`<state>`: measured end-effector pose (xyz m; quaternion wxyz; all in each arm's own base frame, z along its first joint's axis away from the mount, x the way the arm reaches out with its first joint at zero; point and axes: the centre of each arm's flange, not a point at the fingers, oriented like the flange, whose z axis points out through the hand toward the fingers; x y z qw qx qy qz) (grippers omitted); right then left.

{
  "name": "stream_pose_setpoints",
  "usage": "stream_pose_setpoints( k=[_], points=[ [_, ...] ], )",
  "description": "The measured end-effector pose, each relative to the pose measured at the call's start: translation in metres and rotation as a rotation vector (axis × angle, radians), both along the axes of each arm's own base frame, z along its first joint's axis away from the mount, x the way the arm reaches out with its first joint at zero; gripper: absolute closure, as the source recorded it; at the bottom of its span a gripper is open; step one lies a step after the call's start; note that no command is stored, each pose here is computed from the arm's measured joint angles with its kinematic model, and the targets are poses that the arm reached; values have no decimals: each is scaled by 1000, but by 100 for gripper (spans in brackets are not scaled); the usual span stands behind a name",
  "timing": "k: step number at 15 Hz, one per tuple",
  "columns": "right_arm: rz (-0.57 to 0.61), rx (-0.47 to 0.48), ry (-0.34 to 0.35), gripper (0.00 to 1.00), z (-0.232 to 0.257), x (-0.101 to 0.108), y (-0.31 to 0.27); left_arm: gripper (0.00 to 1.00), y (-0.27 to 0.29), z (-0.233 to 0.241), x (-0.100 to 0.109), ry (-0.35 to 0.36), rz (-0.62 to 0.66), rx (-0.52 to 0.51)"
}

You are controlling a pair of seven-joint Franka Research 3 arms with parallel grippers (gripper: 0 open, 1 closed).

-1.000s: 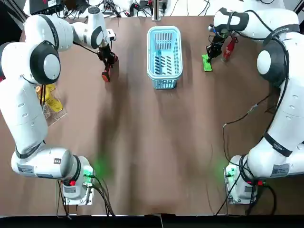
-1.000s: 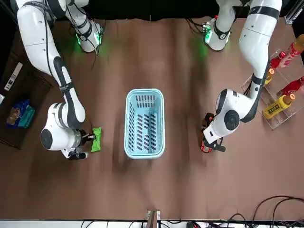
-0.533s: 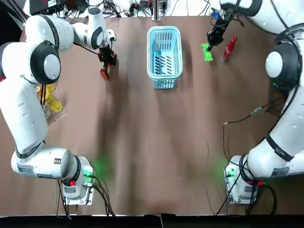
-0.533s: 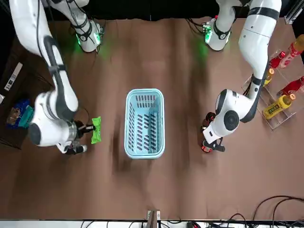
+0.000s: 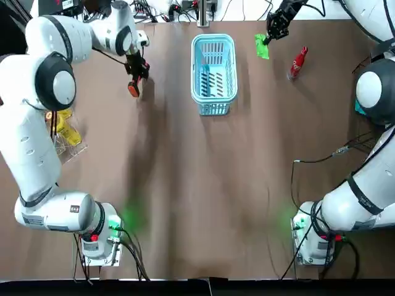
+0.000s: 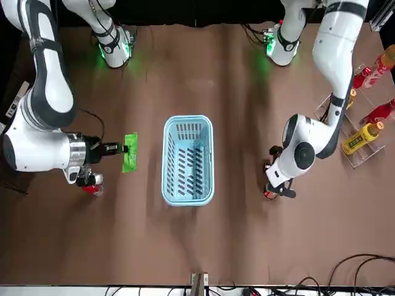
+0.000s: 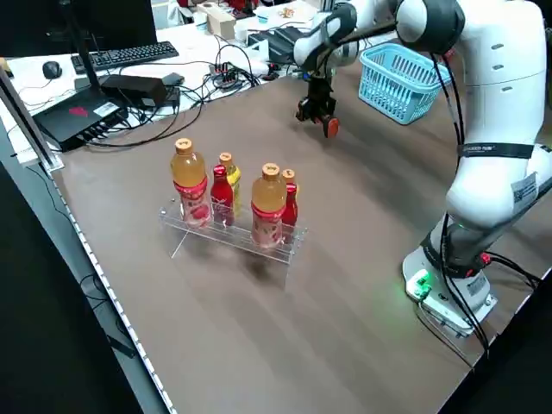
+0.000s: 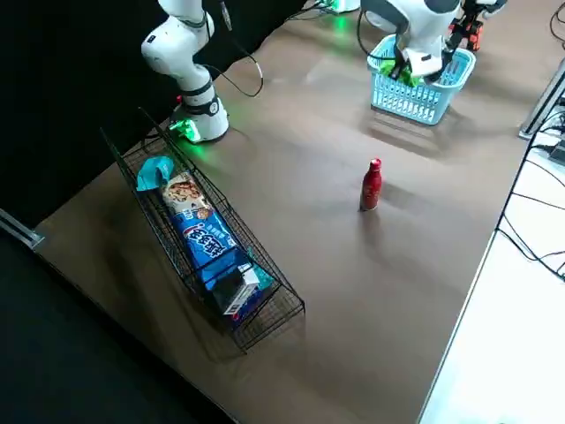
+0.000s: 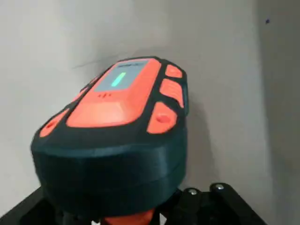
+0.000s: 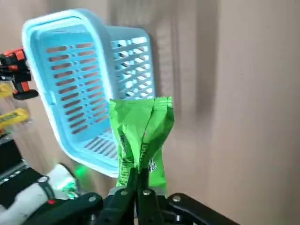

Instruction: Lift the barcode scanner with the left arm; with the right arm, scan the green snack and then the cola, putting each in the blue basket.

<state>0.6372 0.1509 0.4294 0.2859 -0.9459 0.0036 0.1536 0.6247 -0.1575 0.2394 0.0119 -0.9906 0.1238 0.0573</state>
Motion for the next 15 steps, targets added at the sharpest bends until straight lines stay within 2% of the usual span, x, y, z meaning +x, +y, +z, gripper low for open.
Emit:
stream_pose_setpoints(
  k=[2, 5, 8, 11, 15],
  points=[
    [-25, 13, 31, 99, 6, -4, 28, 86, 7, 38, 2, 11, 11, 20],
    [-52, 87, 65, 99, 17, -12, 69, 86, 14, 105, -4, 50, 48, 18],
    [-67, 115, 80, 99, 24, -16, 91, 86, 7, 162, -17, 105, 91, -56],
    [-99, 149, 82, 99, 28, -18, 113, 86, -12, 208, -31, 177, 116, -178],
    [-151, 155, 73, 99, 31, -24, 149, 86, -63, 237, -53, 291, 157, -298]
  ],
)
